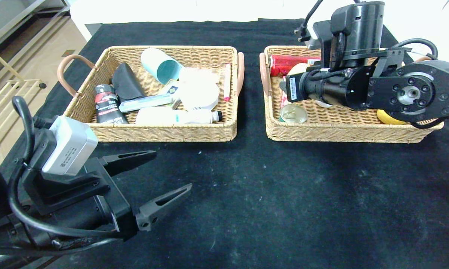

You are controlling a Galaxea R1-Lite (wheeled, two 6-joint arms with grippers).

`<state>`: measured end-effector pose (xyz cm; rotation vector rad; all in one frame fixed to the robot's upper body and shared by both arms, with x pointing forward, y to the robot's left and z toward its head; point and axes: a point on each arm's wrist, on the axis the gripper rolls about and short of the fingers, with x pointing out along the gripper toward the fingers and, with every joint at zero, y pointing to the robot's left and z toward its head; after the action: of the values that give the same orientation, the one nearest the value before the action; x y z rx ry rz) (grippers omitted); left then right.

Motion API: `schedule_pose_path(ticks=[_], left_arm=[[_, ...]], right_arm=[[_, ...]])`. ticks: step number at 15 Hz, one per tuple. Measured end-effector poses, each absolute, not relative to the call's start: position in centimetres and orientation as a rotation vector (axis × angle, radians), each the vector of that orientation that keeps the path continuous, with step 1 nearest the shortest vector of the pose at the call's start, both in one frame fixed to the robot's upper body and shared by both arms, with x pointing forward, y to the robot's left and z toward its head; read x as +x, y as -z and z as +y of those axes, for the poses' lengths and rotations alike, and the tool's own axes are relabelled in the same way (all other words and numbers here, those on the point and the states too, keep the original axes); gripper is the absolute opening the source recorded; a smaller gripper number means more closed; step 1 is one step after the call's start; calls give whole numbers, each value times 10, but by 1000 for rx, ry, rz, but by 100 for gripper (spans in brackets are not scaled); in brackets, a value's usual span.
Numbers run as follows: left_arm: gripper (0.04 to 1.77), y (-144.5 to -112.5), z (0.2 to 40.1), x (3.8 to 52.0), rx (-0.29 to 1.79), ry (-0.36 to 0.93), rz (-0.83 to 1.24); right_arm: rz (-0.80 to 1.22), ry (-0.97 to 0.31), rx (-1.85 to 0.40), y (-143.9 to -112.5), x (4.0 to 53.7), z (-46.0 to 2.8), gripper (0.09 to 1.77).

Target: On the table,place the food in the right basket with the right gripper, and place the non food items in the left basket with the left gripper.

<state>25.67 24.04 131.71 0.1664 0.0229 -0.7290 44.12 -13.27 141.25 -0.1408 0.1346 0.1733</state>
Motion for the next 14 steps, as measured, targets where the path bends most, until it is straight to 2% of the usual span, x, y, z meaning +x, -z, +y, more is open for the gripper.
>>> schedule_pose_path(ticks=[5,14], left_arm=[[172,-1317,240,257,166,729,23],[172,-1320,240,257,165,725,13]], right_arm=[[151,-168,-136,-1407,445,-134,143],[166,-186,-128,-1409,429,-135,162]])
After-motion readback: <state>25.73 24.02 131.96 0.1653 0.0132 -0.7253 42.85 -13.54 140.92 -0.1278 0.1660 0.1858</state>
